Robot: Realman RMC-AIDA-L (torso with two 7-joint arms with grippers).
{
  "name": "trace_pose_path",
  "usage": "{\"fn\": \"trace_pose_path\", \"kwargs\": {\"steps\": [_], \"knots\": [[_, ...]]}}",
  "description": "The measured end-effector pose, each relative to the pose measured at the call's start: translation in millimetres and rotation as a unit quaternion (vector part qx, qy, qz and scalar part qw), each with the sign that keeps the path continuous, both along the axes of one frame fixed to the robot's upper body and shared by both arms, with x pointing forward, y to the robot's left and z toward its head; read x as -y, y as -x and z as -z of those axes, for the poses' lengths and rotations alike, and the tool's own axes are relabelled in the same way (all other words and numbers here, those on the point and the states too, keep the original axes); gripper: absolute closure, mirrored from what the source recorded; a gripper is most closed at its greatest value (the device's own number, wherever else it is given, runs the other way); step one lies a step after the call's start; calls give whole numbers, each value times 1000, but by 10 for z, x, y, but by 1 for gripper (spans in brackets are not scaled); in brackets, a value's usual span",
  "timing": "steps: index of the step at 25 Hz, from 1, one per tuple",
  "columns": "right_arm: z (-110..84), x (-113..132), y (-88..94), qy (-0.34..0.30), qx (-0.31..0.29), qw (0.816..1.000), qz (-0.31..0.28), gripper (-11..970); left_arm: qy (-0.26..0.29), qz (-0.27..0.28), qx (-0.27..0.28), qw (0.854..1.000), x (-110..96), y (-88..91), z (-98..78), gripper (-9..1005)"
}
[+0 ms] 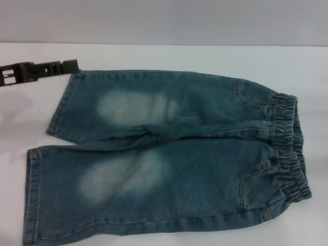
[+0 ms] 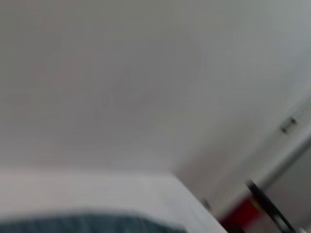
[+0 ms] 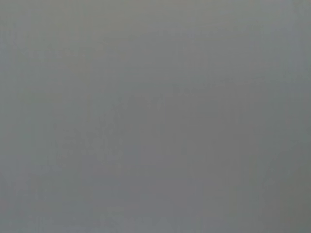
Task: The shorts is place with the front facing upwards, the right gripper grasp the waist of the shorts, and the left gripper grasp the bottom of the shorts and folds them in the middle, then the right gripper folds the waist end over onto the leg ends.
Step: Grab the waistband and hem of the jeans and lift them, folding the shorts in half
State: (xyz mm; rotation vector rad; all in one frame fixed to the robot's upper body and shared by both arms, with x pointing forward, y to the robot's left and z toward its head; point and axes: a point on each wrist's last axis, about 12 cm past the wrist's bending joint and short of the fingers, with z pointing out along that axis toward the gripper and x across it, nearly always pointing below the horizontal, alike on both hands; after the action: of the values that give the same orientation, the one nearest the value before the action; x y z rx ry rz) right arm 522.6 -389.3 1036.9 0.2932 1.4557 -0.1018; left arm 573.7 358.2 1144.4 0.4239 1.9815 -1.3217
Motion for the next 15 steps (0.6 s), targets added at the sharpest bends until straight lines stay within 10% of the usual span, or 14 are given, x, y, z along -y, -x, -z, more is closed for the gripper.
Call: {"fn": "trace_pose_path", "kwargs": {"steps": [15], "knots": [[-4,149,40,21,-10,999,46,169,-104,65,-228,966,-238,344,-49,285]]}}
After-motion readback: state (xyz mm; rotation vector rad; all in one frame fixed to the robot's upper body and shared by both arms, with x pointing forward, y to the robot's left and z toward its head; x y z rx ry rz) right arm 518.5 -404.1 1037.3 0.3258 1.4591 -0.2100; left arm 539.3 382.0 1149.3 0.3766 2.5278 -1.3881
